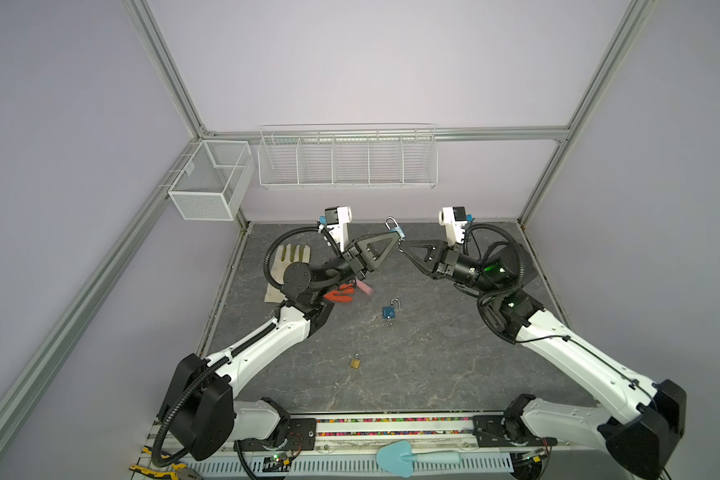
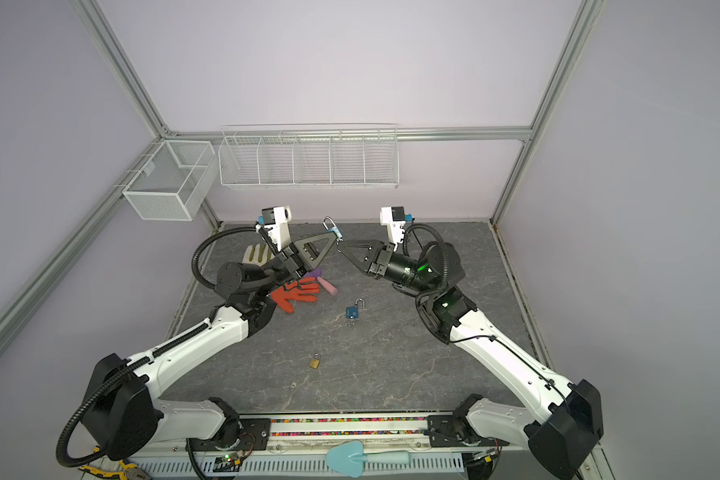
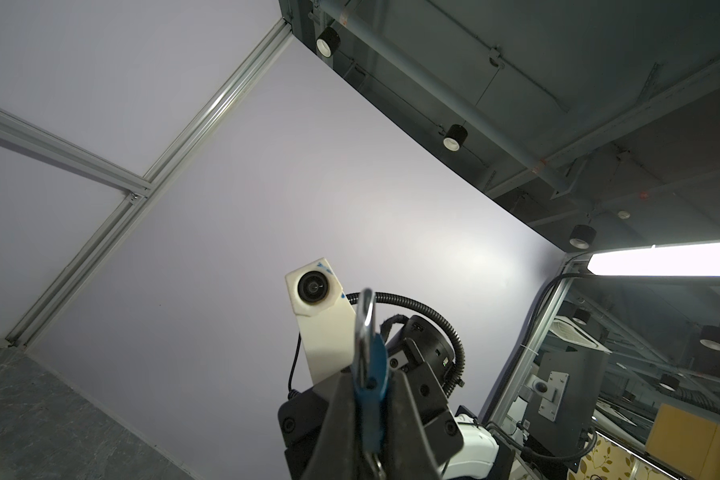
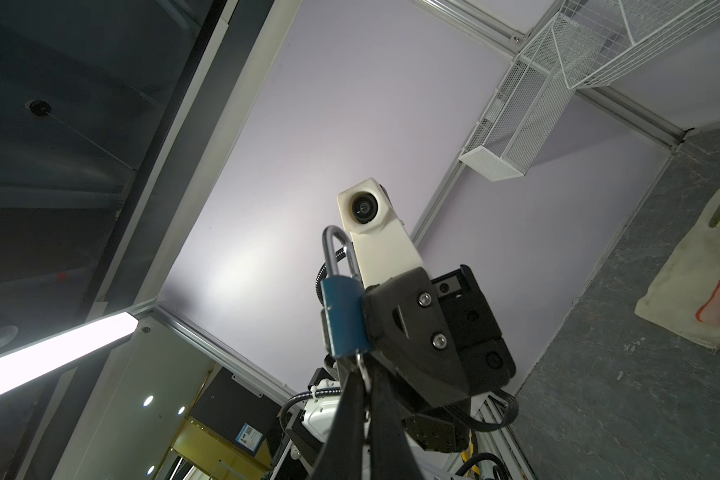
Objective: Unlock with the key
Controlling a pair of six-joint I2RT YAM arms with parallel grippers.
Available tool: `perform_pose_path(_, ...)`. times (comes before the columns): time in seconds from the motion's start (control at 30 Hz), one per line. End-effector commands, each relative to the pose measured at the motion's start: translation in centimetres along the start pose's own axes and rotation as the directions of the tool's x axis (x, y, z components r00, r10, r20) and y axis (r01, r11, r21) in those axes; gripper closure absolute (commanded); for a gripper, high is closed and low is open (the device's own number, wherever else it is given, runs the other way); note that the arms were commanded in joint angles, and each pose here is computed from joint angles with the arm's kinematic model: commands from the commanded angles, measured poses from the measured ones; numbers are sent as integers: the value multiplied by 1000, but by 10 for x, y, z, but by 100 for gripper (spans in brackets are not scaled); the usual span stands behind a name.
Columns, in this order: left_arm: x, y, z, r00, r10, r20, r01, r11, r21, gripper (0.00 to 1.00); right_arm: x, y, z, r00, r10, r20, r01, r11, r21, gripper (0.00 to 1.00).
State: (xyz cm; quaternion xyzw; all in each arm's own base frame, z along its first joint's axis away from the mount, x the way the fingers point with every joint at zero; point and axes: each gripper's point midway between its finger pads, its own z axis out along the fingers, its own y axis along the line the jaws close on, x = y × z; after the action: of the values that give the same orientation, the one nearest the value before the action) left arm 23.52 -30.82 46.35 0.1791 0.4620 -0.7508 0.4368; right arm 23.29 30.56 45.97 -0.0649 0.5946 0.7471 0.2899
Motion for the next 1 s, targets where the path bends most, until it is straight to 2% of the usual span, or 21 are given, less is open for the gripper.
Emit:
perform_pose_path(0.0,31,34,-6,987,-116,-113,109,992,-69,100,-23,95,-14,982,-140,125,165,961,-223,94)
perform_pose_path(0.13,25,32,-3,988,-114,-103,106,991,-82,100,-22,81,-11,982,-152,114,170,970,-172,94)
perform_pose_path(0.2,22,39,-5,988,-124,-96,110,984,-141,100,-18,72,-10,975,-199,96,209,971,-112,94)
perform_pose_path(0.27,20,47,-8,991,-86,-105,61,974,-219,100,-16,58,-10,965,-251,78,253,967,-17,93)
perform_pose_path(0.37,18,61,-19,992,-37,-122,-10,932,-363,100,-16,25,-18,947,-317,43,306,936,172,78)
perform_pose_path(0.47,16,71,-31,987,20,-158,-93,877,-471,100,-13,-7,-25,933,-358,-21,346,885,312,61)
perform_pose_path(0.53,16,79,-38,983,35,-182,-128,840,-528,100,-12,-26,-32,913,-399,-81,397,826,401,57)
perform_pose_path(0.6,18,87,-47,978,48,-204,-159,804,-572,100,-13,-48,-44,890,-430,-149,443,742,503,52)
perform_pose_path(0.67,29,98,-56,971,31,-237,-172,777,-606,100,-9,-60,-49,858,-459,-228,505,679,533,45)
perform_pose_path(0.7,36,102,-59,967,20,-254,-176,773,-609,100,-7,-68,-51,841,-470,-267,534,647,544,42)
perform_pose_path(0.83,65,97,-62,950,33,-311,-207,812,-546,100,-3,-93,-61,780,-483,-397,621,527,580,32)
perform_pose_path(0.9,77,95,-65,937,35,-347,-229,812,-537,100,3,-104,-62,761,-460,-457,648,501,575,28)
perform_pose_path(0.97,89,95,-68,918,41,-395,-267,800,-538,100,11,-111,-58,750,-433,-500,661,499,560,26)
